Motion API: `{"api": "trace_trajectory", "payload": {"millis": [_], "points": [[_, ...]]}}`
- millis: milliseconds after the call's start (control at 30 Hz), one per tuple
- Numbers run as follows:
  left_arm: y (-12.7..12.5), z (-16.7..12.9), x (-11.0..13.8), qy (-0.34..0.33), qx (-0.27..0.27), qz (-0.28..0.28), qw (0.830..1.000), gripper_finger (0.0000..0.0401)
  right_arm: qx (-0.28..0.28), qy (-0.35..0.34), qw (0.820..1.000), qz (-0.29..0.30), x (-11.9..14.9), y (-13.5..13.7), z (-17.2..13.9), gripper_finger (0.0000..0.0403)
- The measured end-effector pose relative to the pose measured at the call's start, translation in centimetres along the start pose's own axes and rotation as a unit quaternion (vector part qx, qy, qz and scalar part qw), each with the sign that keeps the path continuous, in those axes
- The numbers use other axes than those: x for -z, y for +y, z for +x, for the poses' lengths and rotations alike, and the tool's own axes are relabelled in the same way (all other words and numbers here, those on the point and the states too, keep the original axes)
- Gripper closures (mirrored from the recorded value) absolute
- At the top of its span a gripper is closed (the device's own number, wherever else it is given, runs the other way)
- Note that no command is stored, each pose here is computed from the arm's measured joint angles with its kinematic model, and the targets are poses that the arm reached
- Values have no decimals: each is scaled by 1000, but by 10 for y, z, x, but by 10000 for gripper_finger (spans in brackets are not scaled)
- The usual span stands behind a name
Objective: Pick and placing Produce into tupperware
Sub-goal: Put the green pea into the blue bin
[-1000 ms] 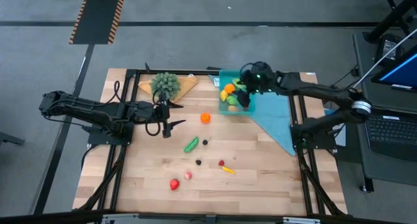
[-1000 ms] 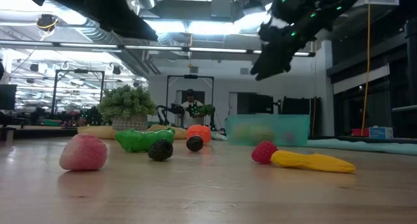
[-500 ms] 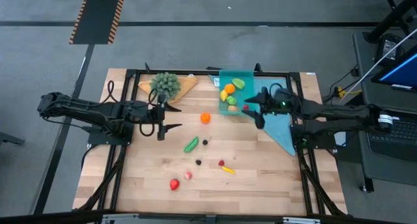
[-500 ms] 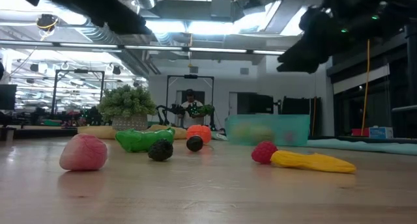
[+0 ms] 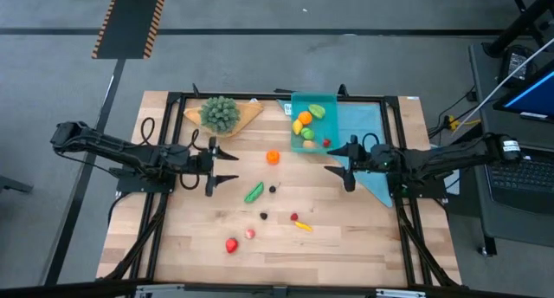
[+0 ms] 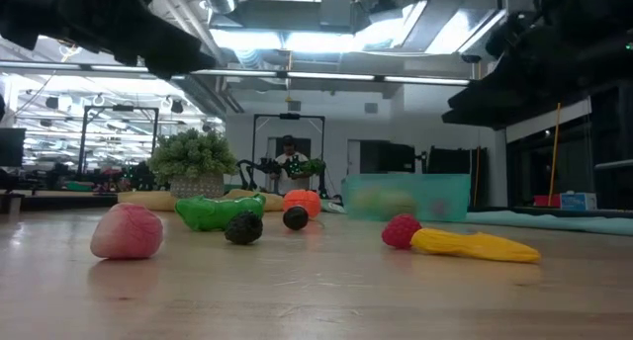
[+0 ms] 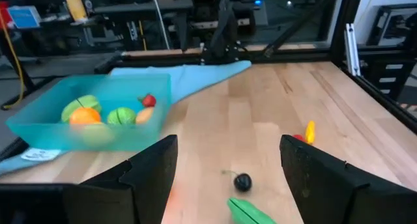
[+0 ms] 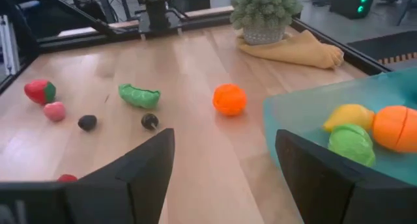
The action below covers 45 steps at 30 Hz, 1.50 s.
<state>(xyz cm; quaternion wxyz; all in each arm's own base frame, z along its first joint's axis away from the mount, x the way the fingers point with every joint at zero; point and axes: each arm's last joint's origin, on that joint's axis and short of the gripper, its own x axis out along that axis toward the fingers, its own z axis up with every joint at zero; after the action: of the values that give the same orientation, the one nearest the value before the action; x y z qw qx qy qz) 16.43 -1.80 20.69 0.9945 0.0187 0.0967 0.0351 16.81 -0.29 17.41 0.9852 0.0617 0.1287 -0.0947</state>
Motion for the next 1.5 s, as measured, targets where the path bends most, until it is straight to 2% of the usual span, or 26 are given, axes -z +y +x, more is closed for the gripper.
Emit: {"api": "trace_trajectory", "payload": {"millis": [367, 733, 900, 1067, 1167, 1367, 1500], "points": [[-4, 0, 8, 16, 12, -71, 997, 140, 24, -11, 1000, -8, 4, 11, 3, 134], [-4, 0, 8, 16, 11, -88, 996, 140, 23, -12, 1000, -8, 6, 12, 10, 134], [-5, 2, 10, 20, 5, -133, 991, 140, 25, -4, 1000, -11, 9, 12, 12, 134], [-5, 10, 11, 24, -22, -133, 991, 140, 24, -6, 1000, -11, 9, 13, 13, 134], [-7, 19, 4, 30, -27, -132, 990, 140, 24, -6, 1000, -10, 9, 13, 13, 134], [-15, 45, -15, 124, -53, -103, 985, 140, 24, -6, 1000, -11, 9, 13, 13, 134], [-25, 66, -32, 189, -67, -109, 974, 140, 24, -6, 1000, -11, 9, 13, 13, 134]]}}
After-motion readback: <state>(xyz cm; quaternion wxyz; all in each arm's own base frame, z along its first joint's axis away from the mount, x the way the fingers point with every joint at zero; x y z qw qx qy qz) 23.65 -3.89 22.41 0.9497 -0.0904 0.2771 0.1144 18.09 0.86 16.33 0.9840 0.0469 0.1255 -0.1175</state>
